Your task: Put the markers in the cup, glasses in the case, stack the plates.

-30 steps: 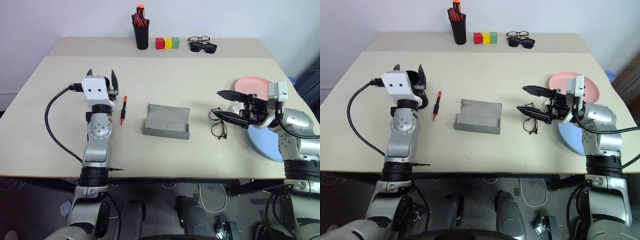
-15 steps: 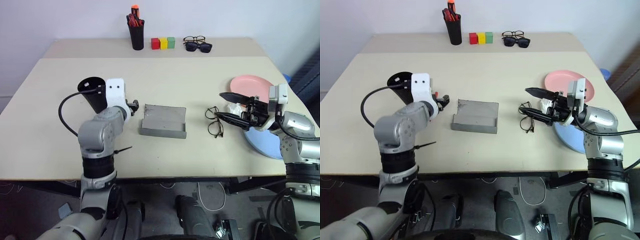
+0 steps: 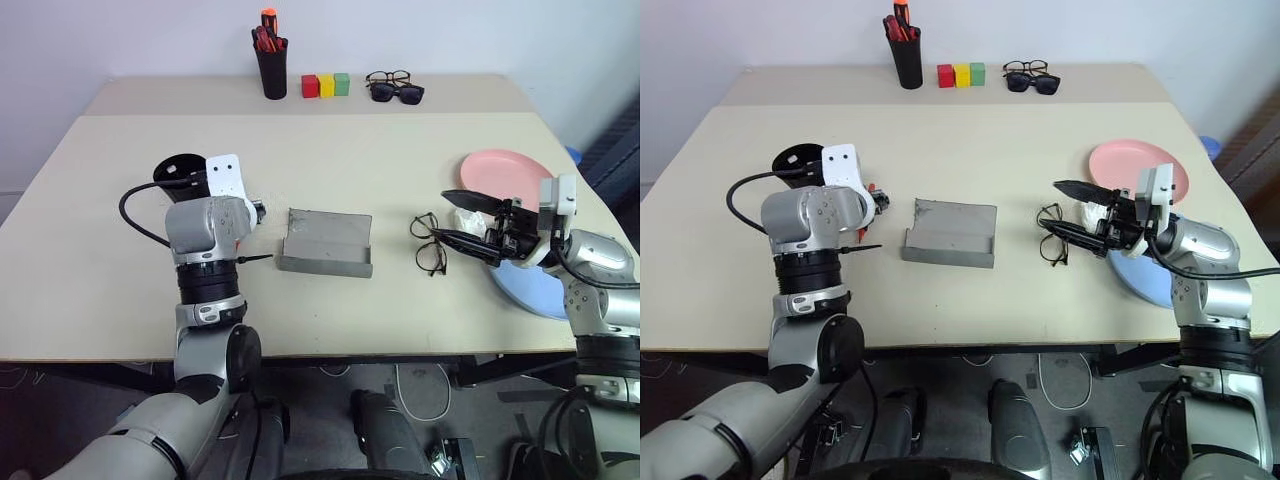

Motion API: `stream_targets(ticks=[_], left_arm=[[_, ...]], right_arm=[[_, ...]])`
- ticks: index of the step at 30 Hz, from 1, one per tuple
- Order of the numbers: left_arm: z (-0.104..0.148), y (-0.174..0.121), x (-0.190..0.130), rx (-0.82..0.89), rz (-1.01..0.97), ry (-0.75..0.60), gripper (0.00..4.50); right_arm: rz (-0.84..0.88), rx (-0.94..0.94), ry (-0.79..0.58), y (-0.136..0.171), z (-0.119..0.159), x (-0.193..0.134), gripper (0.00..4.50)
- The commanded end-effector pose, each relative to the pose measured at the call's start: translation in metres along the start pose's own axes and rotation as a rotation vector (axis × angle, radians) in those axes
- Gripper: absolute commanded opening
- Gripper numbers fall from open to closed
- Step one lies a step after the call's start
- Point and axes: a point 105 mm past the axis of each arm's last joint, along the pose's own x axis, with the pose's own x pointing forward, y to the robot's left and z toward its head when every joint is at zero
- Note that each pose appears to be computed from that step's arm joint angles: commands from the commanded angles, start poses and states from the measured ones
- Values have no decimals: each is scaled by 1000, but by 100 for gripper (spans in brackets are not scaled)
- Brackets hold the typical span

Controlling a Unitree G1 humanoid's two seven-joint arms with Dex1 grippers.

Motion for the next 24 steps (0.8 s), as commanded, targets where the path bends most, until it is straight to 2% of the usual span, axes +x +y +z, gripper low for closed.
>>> stream_targets(ticks=[1, 10, 13, 17, 24], left_arm=[[16, -1, -3, -2, 19, -48, 343], [14, -4, 11, 4, 83, -10, 343], [12, -5, 15, 5, 94, 4, 263], [10, -10, 16, 5, 70, 19, 72], [7, -10, 14, 9, 61, 28, 72]], right_arm=[[-17, -65, -24, -2, 18, -5, 335], [-35, -66, -22, 0, 18, -9, 335], [-40, -67, -18, 0, 19, -11, 335], [-45, -67, -13, 1, 19, -13, 335], [-55, -62, -5, 1, 19, -15, 335]])
